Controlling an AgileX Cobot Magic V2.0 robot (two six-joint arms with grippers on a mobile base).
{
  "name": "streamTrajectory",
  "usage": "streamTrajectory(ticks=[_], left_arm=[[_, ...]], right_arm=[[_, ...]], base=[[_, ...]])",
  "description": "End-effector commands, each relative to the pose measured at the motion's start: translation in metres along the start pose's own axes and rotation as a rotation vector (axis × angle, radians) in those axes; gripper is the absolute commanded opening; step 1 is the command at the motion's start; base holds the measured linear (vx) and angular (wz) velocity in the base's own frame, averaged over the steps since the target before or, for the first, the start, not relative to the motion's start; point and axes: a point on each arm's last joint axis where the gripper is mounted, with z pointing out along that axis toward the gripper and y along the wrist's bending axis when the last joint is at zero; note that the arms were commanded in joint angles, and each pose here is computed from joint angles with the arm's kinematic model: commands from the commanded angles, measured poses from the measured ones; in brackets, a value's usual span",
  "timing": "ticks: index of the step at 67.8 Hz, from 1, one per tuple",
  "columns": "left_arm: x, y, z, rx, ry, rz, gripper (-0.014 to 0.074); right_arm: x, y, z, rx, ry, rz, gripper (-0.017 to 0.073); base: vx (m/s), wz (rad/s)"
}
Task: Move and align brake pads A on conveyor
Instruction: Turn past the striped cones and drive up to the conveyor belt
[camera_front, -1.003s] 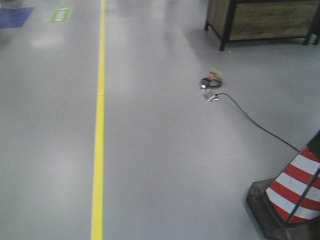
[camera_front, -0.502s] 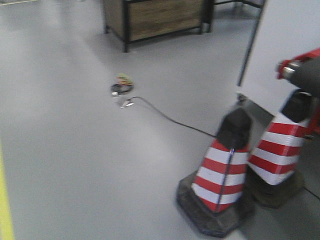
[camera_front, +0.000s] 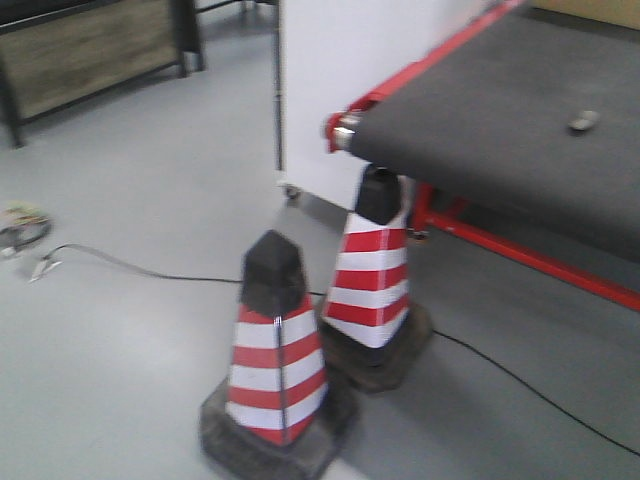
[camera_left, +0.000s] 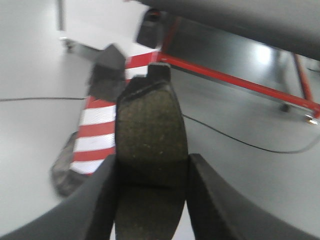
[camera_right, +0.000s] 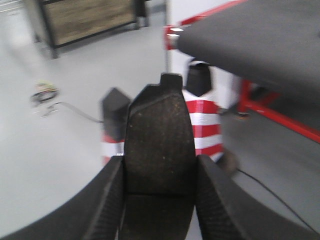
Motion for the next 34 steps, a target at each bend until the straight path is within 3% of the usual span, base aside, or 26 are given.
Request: streamTrajectory(ticks=[1,34], left_arm=[[-0.0153,-0.0047,-0.0048,0.039,-0.106,-0.004,-0.0006],[-0.0153,-0.0047,-0.0048,0.039,-0.106,-0.004,-0.0006]], right_arm=[[-0.0172,0.0019,-0.004,-0.016,-0.118,-0.019,-0.0004],[-0.0172,0.0019,-0.004,-0.016,-0.118,-0.019,-0.0004]], base=[[0.17,-0.79],[0.12,-0.86]])
